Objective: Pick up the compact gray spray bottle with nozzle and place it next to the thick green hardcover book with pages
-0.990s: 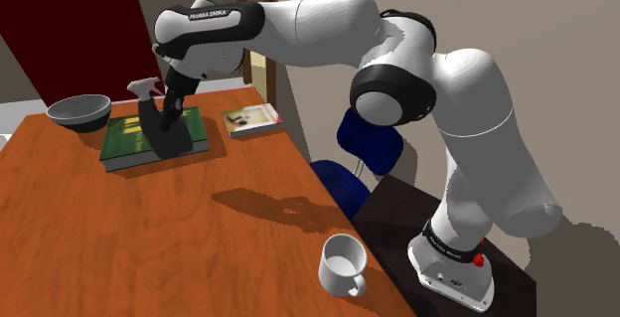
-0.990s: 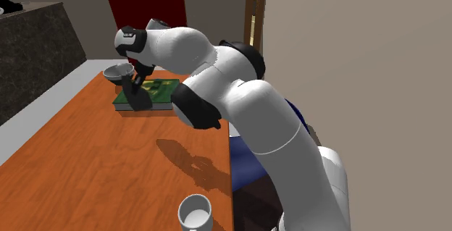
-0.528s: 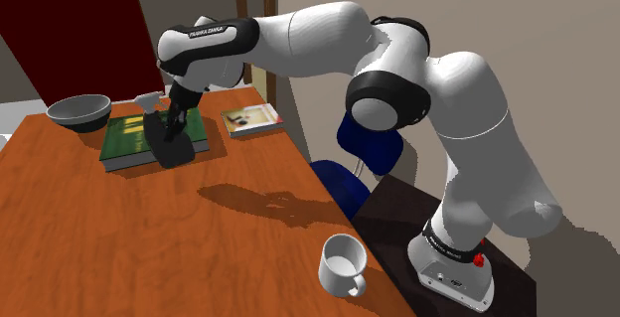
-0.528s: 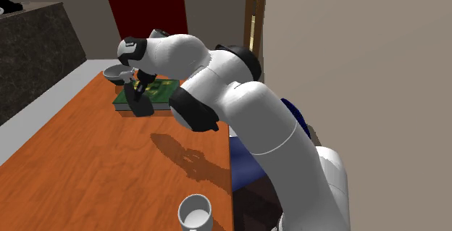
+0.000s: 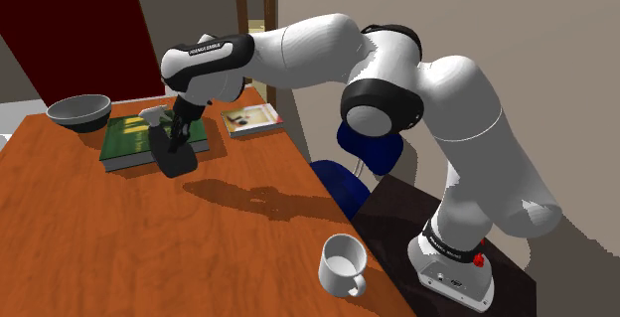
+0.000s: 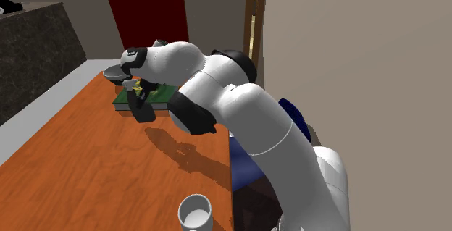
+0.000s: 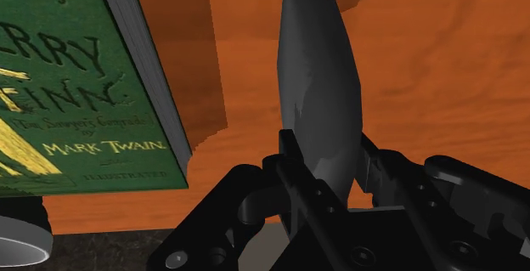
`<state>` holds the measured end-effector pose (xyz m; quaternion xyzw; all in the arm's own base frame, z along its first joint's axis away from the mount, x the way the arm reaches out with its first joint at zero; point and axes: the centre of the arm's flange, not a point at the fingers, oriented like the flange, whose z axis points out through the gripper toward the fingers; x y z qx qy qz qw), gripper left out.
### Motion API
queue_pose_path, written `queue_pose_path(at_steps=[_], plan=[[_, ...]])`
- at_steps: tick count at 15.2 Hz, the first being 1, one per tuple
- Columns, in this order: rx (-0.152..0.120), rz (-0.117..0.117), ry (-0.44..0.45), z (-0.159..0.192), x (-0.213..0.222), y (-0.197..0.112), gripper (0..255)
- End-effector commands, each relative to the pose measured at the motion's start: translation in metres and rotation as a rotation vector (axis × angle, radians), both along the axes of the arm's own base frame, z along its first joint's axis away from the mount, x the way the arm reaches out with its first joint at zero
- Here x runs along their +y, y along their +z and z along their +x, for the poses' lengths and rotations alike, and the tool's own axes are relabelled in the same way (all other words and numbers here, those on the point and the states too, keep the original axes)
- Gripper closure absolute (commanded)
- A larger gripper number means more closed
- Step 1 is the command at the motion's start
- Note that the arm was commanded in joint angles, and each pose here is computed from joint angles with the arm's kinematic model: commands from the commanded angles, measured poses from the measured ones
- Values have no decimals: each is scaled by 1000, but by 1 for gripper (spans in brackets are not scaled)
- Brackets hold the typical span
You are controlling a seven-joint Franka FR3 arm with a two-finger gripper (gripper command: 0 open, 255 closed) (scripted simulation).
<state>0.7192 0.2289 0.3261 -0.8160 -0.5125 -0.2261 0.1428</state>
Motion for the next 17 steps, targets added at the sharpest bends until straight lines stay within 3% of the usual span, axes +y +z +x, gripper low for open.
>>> queue_pose_path(at_steps=[1,9,10,15,17], plan=[[-1,0,0,0,0,-12,255],[-1,0,0,0,0,-18,255],[-1,0,0,0,0,-18,0],[-1,0,0,0,0,-18,0],[-1,0,0,-6,-12,4,0]])
